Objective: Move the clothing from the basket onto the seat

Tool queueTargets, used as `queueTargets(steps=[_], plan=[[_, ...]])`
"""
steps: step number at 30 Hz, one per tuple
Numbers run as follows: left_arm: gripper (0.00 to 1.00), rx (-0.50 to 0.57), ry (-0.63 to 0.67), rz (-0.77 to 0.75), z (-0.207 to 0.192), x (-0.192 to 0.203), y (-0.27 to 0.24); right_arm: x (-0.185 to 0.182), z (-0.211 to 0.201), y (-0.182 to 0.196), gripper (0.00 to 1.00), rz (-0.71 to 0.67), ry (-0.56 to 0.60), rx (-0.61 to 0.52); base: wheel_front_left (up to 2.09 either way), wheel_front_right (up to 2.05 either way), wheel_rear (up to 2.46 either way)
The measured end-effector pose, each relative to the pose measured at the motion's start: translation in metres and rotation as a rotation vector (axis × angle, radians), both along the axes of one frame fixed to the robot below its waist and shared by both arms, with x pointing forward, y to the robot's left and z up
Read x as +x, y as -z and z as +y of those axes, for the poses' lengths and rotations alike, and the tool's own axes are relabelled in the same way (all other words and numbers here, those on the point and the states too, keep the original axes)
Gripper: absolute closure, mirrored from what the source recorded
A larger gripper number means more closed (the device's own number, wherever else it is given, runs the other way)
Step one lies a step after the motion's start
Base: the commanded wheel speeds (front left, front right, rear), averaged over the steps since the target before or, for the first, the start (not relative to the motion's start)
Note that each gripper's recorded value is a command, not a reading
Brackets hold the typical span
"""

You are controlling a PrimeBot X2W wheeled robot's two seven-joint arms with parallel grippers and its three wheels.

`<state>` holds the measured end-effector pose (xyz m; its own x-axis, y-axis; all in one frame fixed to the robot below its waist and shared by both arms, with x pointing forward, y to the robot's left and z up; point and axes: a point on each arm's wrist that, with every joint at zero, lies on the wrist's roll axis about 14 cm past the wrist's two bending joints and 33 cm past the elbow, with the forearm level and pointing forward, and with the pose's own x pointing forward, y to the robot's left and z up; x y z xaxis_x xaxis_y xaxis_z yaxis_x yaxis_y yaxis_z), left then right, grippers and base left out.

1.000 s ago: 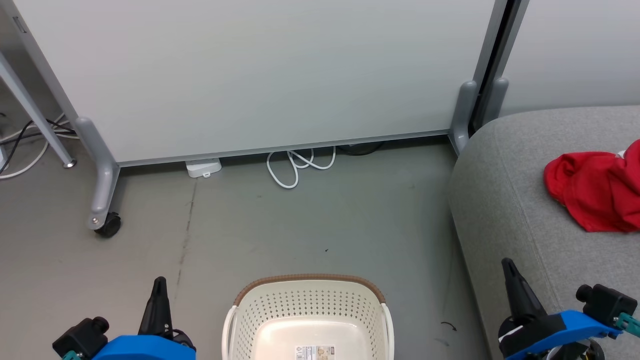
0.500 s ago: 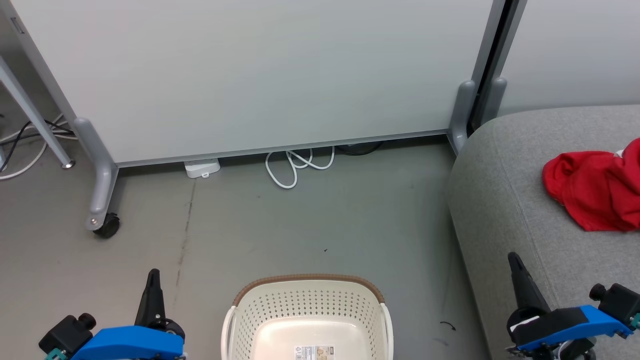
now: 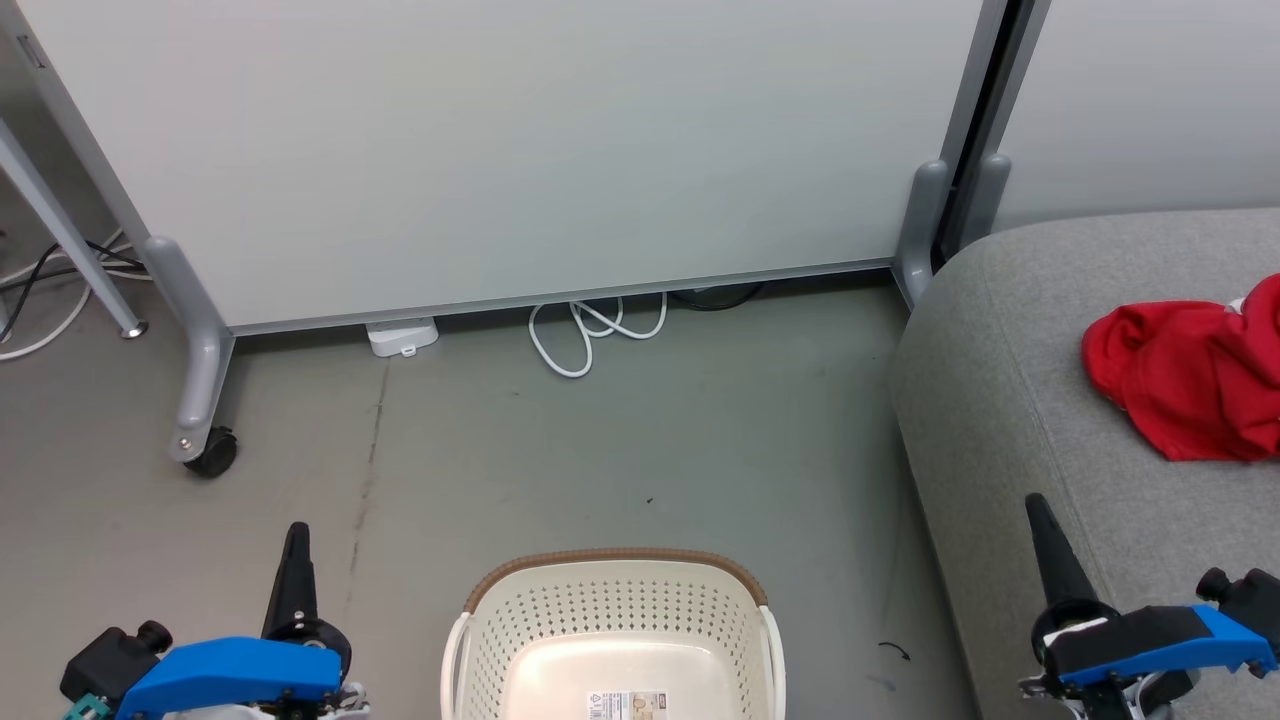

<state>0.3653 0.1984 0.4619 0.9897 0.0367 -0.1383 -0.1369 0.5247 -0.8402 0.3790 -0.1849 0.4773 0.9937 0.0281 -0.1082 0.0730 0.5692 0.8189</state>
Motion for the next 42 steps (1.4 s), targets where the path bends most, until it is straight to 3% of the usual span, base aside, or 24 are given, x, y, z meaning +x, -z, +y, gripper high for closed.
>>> queueTargets(steps=[42], plan=[[1.0, -0.374, -0.015, -0.081, 0.001, 0.015, -0.026, 0.006, -0.01, -0.016, 1.0, -0.048, 0.051, 0.408, 0.0, 0.0, 0.0]])
